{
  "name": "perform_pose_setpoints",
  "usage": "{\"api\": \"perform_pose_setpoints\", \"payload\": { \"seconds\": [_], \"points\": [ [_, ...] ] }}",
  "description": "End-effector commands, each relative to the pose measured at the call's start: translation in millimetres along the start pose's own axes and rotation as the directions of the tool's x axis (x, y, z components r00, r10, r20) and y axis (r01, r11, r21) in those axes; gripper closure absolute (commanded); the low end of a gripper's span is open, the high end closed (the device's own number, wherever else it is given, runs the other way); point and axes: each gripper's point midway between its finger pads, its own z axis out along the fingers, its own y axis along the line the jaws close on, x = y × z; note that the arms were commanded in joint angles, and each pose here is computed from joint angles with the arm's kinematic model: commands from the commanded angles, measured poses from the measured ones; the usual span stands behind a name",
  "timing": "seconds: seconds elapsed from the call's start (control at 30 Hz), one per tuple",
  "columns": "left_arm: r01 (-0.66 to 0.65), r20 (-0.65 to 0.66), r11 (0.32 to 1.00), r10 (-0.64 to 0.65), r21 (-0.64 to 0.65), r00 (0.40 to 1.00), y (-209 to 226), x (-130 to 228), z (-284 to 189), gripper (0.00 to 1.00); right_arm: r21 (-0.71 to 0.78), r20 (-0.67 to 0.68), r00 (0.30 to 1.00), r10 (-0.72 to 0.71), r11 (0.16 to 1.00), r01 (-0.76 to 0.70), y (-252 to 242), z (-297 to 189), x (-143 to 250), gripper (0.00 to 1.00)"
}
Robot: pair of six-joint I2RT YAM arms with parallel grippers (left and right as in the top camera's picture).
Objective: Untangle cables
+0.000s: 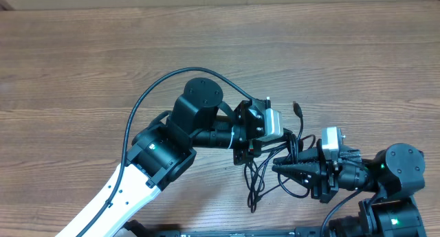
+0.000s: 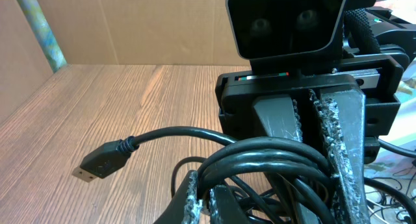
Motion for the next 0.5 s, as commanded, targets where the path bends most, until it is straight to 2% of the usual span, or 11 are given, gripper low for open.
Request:
{"api": "perform_pose_setpoints", "payload": {
  "seconds": [0.0, 0.07, 0.1, 0.13, 0.17, 0.2, 0.37, 0.47],
  "points": [
    [-0.022, 0.021, 1.000, 0.022, 0.008, 1.000, -1, -7, -1, 0.96, -0.024, 0.000, 1.000, -0.017, 1.000, 0.017, 7, 0, -3, 0.93],
    [-0.021, 0.020, 1.000, 0.020, 0.007, 1.000, -1, -7, -1, 0.96, -0.023, 0.001, 1.000, -0.017, 1.000, 0.017, 7, 0, -3, 0.90],
    [-0.020, 0.019, 1.000, 0.020, 0.003, 1.000, 0, -7, -1, 0.96, -0.022, 0.001, 1.000, -0.017, 1.000, 0.017, 6, 0, -3, 0.60],
    [-0.017, 0.018, 1.000, 0.017, -0.005, 1.000, 1, -7, -1, 0.96, -0.017, 0.002, 1.000, -0.016, 1.000, 0.016, 5, 0, -3, 0.42],
    [-0.014, 0.018, 1.000, 0.014, -0.009, 1.000, 2, -7, -1, 0.96, -0.004, 0.003, 1.000, -0.012, 1.000, 0.012, 3, 0, -3, 0.11],
    [-0.004, 0.021, 1.000, 0.004, -0.011, 1.000, 2, -8, -1, 0.96, 0.006, 0.004, 1.000, -0.008, 1.000, 0.008, 1, 0, -3, 0.00],
    [0.004, 0.018, 0.999, -0.003, -0.036, 1.000, 7, -8, -2, 0.96, 0.021, 0.004, 1.000, -0.002, 1.000, 0.002, -1, 0, -3, 0.00],
    [0.010, 0.018, 0.998, -0.009, -0.058, 1.000, 15, -6, -6, 0.96, 0.140, 0.009, 0.998, 0.055, 0.989, -0.056, -22, -2, 2, 0.00]
  ]
}}
